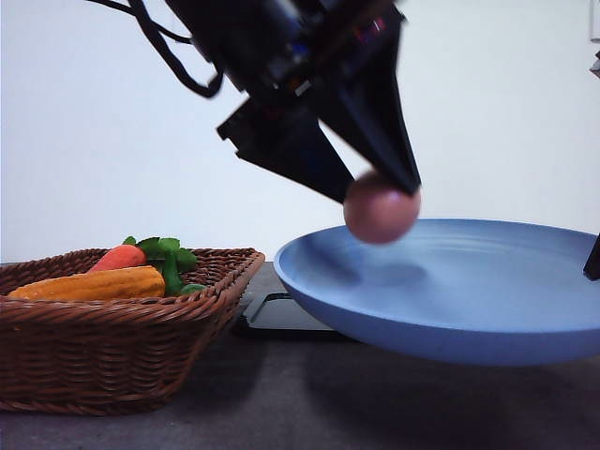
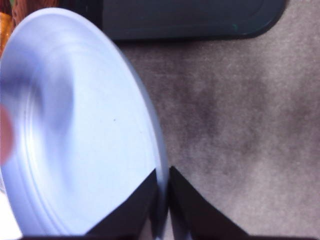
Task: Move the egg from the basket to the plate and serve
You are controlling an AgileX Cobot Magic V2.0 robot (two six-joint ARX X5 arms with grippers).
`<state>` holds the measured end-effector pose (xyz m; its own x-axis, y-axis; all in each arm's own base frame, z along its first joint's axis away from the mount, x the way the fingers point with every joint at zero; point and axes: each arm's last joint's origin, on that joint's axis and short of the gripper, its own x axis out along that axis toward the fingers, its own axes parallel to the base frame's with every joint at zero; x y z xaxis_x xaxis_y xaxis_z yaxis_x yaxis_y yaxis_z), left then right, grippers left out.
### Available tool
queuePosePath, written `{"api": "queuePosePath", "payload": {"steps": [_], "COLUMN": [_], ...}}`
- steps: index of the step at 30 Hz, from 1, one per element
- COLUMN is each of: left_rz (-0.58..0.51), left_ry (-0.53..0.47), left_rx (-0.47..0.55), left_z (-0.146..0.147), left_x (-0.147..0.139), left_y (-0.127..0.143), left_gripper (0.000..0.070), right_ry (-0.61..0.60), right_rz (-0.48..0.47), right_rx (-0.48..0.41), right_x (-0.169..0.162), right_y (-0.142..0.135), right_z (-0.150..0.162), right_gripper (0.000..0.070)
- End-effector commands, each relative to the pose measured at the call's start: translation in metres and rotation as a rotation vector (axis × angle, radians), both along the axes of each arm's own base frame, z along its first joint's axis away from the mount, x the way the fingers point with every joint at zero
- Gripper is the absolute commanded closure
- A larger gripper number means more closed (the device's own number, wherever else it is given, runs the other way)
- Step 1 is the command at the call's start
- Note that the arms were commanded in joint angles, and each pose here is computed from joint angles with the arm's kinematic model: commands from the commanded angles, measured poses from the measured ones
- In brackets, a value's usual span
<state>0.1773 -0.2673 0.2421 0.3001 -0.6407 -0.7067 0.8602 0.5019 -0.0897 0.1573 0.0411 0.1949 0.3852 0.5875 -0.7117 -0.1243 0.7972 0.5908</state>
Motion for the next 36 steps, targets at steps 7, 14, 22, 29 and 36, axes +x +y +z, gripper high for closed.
{"api": "queuePosePath", "payload": {"steps": [7,14,22,29,36], "left_rz": [-0.065,-0.064,-0.050,-0.017,0.083], "left_ry": [-0.033,-0.021,0.012,-0.093,-0.274], "left_rx": [0.060,0.064,0.011,-0.125,-0.283], "left_z": [-0.017,-0.020,-0.001,0.057,0.121], "left_x": [0.000,0.000,-0.005,-0.023,-0.056], "left_y": [-0.017,-0.018,-0.013,0.020,0.080], "left_gripper": [0.0513,0.0448,0.0332,0.0332,0.0332], "right_ry": [-0.001,0.015,0.051,0.112,0.072], "right_rz": [0.017,0.031,0.042,0.011,-0.027], "right_rx": [0.005,0.025,0.048,0.039,0.034], "right_x": [0.000,-0.001,-0.002,0.011,0.044], "right_y": [0.001,0.002,0.002,-0.001,-0.009], "right_z": [0.001,0.000,-0.001,-0.009,-0.004], "right_gripper": [0.0700,0.0700,0.0700,0.0700,0.0700]}}
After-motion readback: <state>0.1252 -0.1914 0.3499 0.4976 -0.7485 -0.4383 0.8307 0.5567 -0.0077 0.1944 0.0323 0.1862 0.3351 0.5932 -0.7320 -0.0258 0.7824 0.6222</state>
